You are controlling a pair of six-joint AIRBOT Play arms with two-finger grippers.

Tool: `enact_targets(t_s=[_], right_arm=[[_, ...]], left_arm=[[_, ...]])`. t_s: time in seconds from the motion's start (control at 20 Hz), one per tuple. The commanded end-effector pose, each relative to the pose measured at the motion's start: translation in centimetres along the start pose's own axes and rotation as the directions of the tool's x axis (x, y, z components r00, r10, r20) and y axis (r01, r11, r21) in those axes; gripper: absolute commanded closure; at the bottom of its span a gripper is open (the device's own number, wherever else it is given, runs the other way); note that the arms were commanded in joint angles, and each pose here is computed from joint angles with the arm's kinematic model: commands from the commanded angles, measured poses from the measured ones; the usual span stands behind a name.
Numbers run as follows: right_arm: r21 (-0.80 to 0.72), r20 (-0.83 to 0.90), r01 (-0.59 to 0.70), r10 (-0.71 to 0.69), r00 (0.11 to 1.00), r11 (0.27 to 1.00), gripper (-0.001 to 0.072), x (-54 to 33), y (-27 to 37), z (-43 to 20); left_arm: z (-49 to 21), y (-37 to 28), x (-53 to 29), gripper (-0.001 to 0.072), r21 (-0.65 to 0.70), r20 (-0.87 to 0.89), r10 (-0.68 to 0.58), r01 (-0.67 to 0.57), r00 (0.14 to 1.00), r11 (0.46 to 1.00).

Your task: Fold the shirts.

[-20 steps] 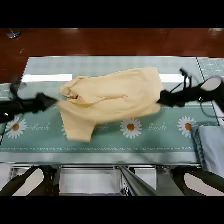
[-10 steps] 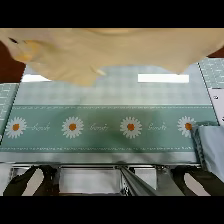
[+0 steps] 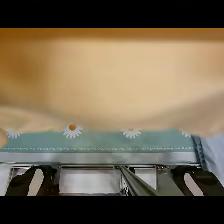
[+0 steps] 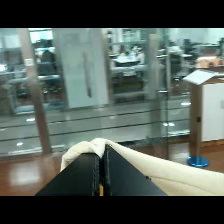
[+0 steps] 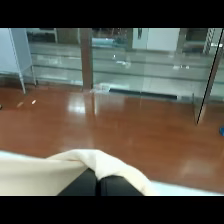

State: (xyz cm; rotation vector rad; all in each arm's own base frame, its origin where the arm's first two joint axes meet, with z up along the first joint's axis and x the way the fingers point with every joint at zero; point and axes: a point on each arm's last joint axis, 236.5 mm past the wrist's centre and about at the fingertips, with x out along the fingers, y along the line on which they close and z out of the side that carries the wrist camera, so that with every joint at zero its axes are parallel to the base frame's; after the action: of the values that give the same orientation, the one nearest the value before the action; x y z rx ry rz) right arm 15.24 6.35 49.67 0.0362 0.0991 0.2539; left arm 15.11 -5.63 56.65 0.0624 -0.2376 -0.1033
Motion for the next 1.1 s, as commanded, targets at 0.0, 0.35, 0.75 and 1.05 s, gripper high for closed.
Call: enact_targets(t_s=[0.0,0.35,0.75,1.05], right_arm=[[0.079,-0.152,0.010,0.002,0.988,0.997,0.0691,0.7,-0.3,-4.2],[0.287,-0.465,0.061,0.083,0.881,0.956,0.0691,14.8,-3.7,-19.9],[0.406,-0.643,0.139,0.175,0.746,0.903,0.0691,35.2,-6.2,-35.7],[0.611,-0.629,0.183,0.332,0.703,0.770,0.0544,46.7,-5.5,-41.3]], left_arm=[[-3.3,2.2,-0.8,0.0677,0.003,-0.114,0.089,-0.089,0.990,0.996],[-27.6,1.7,7.4,0.0677,-0.375,-0.554,-0.198,-0.029,0.809,0.927],[-48.9,3.9,17.8,0.0677,-0.480,-0.696,-0.217,-0.220,0.684,0.849],[-55.9,-0.1,23.0,0.0628,-0.625,-0.698,-0.359,-0.283,0.619,0.728]])
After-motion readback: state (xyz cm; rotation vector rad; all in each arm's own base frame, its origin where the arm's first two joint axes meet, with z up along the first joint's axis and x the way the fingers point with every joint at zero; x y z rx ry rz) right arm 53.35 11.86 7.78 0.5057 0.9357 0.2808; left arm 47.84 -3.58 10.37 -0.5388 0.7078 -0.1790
